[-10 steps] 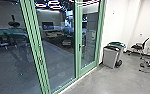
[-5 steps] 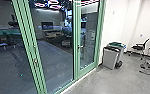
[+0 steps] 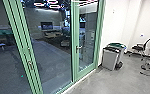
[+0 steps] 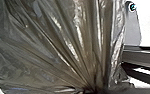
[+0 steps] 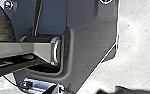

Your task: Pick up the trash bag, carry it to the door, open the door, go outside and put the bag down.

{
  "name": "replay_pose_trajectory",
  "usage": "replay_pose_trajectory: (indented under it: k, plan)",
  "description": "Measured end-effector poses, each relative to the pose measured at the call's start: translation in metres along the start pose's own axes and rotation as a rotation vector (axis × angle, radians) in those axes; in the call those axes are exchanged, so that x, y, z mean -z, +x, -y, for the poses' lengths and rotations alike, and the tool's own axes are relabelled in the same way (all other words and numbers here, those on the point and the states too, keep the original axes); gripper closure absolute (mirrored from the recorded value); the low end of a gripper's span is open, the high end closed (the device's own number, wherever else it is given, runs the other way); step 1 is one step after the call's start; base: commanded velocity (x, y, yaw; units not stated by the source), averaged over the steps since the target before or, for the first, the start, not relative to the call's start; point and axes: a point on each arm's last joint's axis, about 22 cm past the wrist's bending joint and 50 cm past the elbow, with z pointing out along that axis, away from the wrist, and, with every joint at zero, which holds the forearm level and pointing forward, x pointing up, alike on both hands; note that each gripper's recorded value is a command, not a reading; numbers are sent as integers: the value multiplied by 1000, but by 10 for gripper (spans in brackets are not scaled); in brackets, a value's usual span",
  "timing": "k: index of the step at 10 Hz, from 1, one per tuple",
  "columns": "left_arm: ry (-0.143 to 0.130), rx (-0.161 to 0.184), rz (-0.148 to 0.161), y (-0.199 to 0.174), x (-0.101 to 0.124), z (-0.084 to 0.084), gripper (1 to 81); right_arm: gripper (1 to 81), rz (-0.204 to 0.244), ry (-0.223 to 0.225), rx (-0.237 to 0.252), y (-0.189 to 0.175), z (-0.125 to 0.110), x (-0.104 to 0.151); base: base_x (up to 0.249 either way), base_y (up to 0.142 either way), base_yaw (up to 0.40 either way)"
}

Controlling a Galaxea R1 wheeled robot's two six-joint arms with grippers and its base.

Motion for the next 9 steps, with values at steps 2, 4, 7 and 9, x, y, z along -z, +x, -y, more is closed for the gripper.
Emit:
replay_pose_trajectory:
  k: [2,4,7,9]
  plan:
    - [0,0,0,0,0,0,811,10,0,0,0,0,0,0,140,-79,0]
    - [0,0,0,0,0,0,811,10,0,0,0,0,0,0,140,-74,0]
    - [1,0,-1,0,0,0,811,10,0,0,0,0,0,0,137,-64,0]
    - [0,0,-2,1,0,0,811,10,0,-1,2,0,-1,0,134,0,0]
